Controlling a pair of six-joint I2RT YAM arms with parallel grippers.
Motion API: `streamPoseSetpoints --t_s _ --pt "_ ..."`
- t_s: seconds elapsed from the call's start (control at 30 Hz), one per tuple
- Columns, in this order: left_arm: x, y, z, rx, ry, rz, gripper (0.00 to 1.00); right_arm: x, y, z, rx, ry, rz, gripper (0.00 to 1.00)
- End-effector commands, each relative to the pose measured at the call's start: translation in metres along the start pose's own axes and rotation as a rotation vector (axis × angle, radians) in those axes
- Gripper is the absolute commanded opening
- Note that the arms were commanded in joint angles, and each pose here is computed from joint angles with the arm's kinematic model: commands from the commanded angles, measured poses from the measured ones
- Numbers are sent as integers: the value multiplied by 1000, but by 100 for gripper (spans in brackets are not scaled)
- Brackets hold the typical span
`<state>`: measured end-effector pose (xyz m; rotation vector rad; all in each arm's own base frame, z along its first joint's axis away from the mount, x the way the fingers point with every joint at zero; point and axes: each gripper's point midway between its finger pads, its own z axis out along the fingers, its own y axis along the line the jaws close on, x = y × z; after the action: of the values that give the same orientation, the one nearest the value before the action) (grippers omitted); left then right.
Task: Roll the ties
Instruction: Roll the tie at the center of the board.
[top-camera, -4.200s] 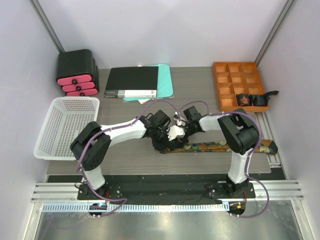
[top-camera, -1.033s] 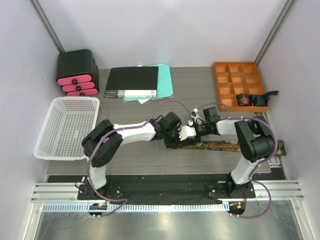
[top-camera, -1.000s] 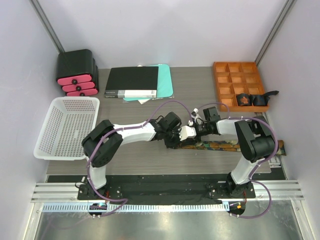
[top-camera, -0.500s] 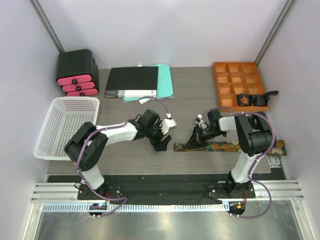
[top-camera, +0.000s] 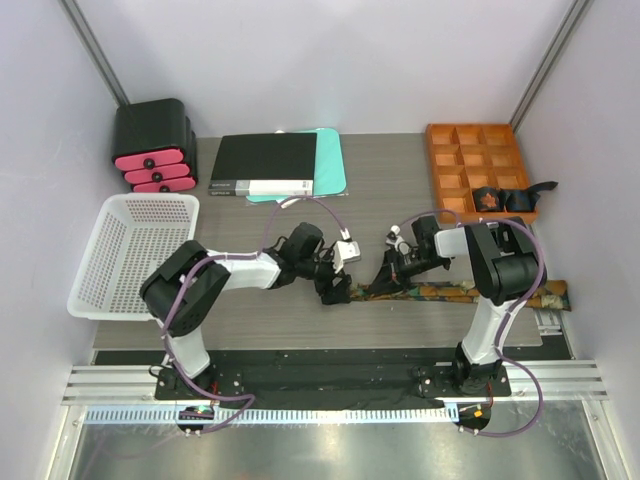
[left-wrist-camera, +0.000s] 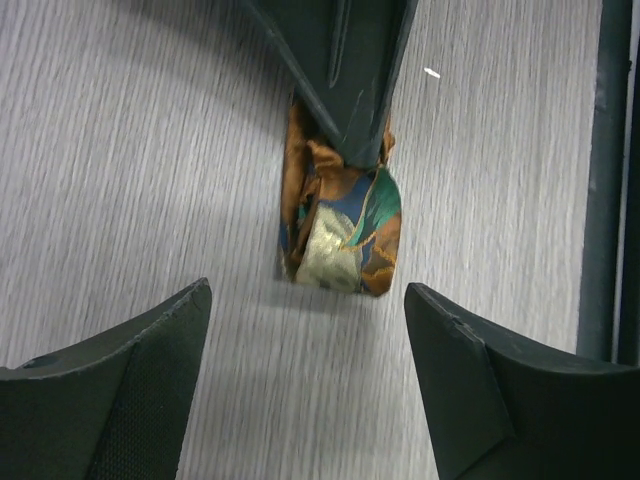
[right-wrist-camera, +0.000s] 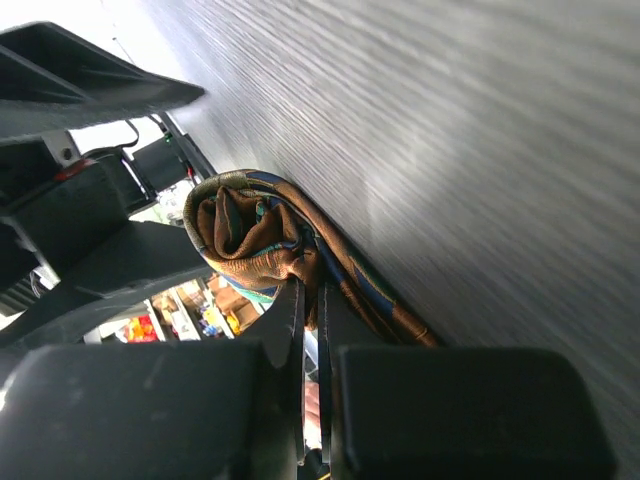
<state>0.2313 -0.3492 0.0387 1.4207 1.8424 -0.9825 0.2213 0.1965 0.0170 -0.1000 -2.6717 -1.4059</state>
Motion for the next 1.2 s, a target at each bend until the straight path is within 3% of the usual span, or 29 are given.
streamPoseSetpoints --t_s 0.0,0.13,0.37,0.53,0.67,0.77,0.93,1.17 --pt "-15 1 15 -7 -89 109 73 -4 -44 16 152 -16 -6 1" --pt "-8 1 23 -30 -85 128 66 -12 -44 30 118 -18 -47 1" --pt "14 -2 23 -86 -38 181 41 -19 -45 55 94 -8 -37 1" --pt "29 -4 11 -114 95 169 24 -21 -35 53 92 -12 -53 5" --pt "44 -2 -2 -145 219 142 20 -23 -3 34 54 -41 -99 28" --pt "51 -1 -7 -160 268 122 17 -29 25 9 34 -94 -147 41" --pt "65 3 -9 -181 346 65 17 -27 46 -18 20 -120 -178 48" --pt "66 4 -5 -175 377 31 21 -22 59 2 -18 -128 -195 48"
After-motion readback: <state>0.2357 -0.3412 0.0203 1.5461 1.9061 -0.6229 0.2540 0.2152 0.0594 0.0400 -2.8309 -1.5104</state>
